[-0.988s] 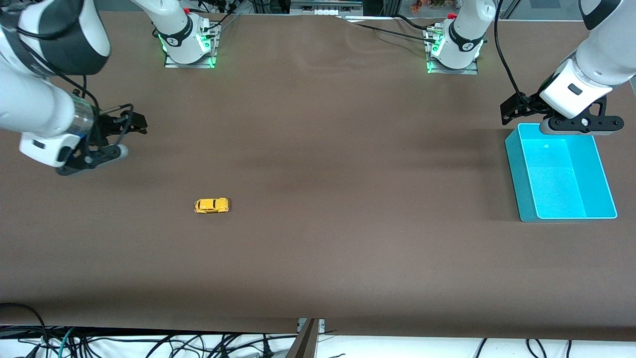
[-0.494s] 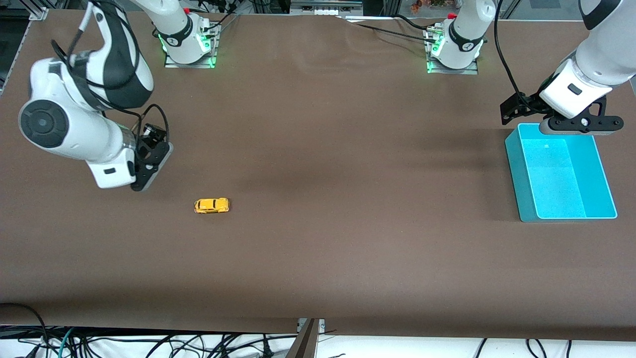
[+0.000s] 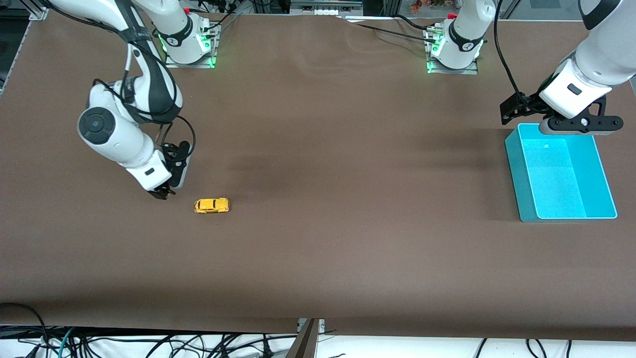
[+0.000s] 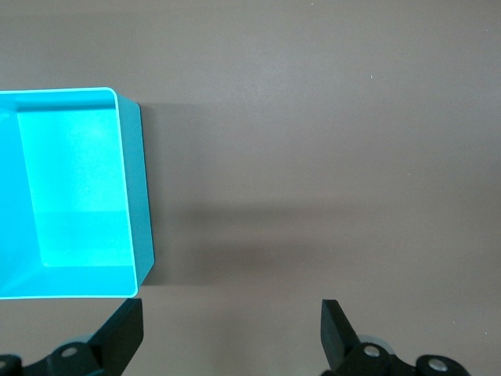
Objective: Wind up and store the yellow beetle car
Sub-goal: 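Move the right gripper over the yellow beetle car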
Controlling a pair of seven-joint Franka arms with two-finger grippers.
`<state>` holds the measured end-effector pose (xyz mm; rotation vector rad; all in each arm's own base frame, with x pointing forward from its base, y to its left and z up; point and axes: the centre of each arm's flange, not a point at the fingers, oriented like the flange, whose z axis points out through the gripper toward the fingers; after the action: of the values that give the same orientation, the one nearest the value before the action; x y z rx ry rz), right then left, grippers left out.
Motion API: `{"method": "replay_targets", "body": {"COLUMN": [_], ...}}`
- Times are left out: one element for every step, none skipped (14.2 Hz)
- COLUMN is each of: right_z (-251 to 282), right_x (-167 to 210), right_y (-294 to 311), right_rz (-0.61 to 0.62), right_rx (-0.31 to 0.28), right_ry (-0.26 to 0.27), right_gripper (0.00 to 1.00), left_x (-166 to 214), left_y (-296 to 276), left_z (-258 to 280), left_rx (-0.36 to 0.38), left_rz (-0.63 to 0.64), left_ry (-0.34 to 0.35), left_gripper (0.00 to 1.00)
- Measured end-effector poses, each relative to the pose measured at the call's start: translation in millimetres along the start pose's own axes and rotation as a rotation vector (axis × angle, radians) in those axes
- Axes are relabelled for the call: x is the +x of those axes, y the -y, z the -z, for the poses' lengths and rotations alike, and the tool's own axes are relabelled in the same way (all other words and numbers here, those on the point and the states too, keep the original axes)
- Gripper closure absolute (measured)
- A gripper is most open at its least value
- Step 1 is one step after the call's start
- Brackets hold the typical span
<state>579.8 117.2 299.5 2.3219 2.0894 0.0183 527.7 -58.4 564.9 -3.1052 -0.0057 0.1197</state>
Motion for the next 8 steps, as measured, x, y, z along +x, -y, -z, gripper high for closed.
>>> {"method": "replay_targets", "body": {"right_z": [-13,-24,-33,-41,-47,-54,-61,-67], "right_x": [5,10,15,19,22,25,27,28], "right_y": [7,13,16,17,18,18,17,16], "right_rz": [0.023,0.042,0.06,0.079,0.099,0.114,0.125,0.133], "right_rx": [-0.004,0.002,0.007,0.004,-0.001,-0.007,-0.017,-0.027], "right_ry": [-0.005,-0.007,-0.009,-0.013,-0.017,-0.022,-0.027,-0.031], "right_gripper": [0.0,0.0,0.0,0.0,0.0,0.0,0.0,0.0], "left_x": [0,0,0,0,0,0,0,0], "left_y": [0,0,0,0,0,0,0,0], "left_z": [0,0,0,0,0,0,0,1], "left_rx": [0.0,0.0,0.0,0.0,0.0,0.0,0.0,0.0], "left_rz": [0.001,0.002,0.003,0.003,0.004,0.005,0.006,0.006], "left_ry": [0.0,0.0,0.0,0.0,0.0,0.0,-0.001,-0.002], "left_gripper": [0.0,0.0,0.0,0.0,0.0,0.0,0.0,0.0]}}
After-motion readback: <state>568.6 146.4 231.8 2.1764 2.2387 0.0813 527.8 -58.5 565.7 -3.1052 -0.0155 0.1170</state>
